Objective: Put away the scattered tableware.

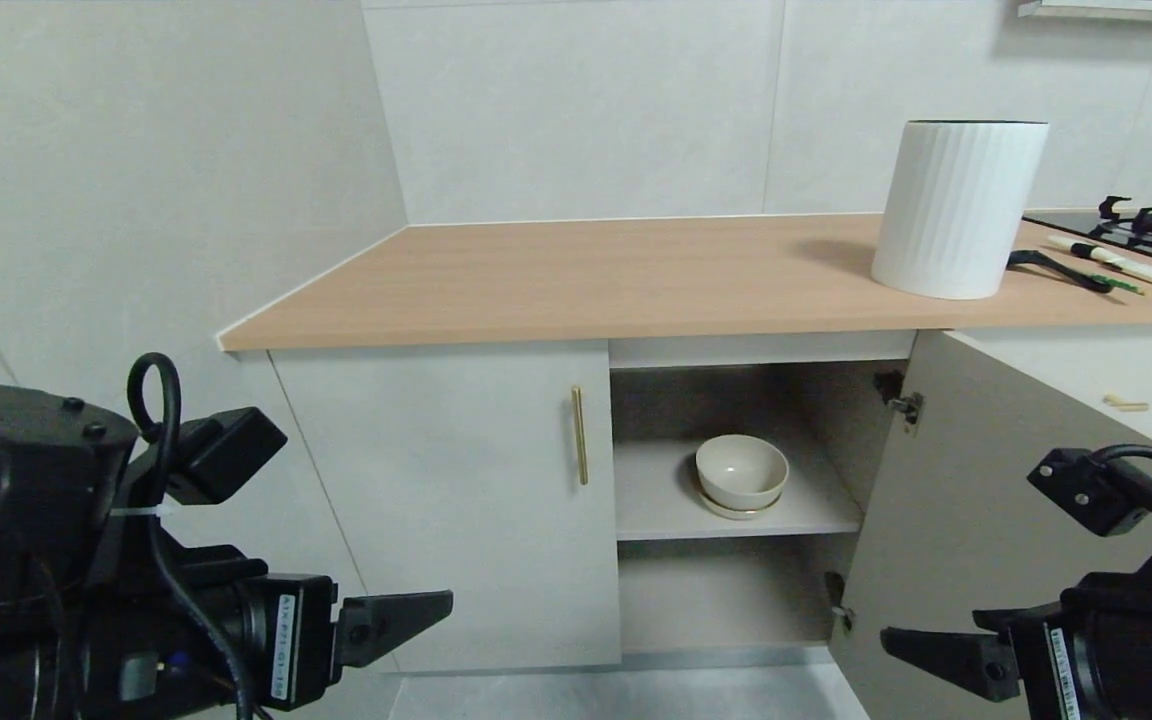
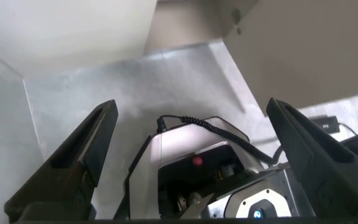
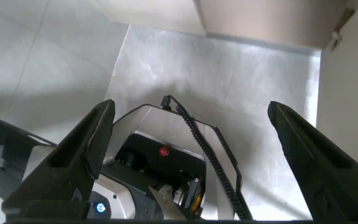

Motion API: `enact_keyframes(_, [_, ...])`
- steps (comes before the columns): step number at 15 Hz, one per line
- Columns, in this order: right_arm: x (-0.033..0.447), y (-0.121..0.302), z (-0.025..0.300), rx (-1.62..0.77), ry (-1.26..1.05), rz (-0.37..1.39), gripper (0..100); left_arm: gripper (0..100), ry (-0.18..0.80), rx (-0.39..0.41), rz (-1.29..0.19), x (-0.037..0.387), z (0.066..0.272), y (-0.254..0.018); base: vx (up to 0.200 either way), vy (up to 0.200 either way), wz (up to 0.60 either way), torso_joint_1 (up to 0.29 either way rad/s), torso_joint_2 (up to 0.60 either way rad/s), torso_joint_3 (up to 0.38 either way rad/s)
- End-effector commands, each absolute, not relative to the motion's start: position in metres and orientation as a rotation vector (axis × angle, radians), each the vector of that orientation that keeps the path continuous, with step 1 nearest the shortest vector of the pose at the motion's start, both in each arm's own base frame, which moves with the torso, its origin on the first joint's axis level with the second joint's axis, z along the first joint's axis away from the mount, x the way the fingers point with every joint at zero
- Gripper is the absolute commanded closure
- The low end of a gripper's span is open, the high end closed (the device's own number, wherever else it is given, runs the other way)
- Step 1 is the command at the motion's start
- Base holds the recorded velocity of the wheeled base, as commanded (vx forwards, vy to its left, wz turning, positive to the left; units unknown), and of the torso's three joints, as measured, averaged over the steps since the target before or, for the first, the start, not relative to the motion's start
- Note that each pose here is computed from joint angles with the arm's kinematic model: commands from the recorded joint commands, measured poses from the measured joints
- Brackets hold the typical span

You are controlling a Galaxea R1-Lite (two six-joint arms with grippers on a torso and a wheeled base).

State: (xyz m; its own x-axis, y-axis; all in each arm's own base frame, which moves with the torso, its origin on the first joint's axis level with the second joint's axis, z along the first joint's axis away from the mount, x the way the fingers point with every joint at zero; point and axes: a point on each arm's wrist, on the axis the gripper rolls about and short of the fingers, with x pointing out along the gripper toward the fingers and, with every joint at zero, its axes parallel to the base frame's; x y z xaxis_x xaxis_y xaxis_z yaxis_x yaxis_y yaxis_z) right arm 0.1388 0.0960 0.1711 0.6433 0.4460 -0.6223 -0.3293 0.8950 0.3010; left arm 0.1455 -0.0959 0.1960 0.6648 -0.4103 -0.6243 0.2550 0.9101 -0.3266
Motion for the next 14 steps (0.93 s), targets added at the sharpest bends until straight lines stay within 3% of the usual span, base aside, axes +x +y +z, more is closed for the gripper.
enact_keyframes(1, [0.1392, 0.0964, 0.1702, 0.161, 0.755, 0.442, 0, 0, 0.759, -0.218, -0.379, 0.1458, 0.1954, -0.0964, -0.200, 0.000, 0.00, 0.002, 0.00, 0.007])
enact_keyframes(12, [0.1346, 0.0931, 0.1717, 0.145, 0.734, 0.448, 0, 0, 0.759, -0.212, -0.380, 0.1448, 0.1949, -0.0960, -0.200, 0.000, 0.00, 0.003, 0.00, 0.005])
enact_keyframes(14, [0.1334, 0.0921, 0.1715, 0.122, 0.726, 0.454, 0, 0, 0.759, -0.212, -0.380, 0.1448, 0.1949, -0.0960, 0.000, 0.000, 0.00, 0.000, 0.00, 0.000])
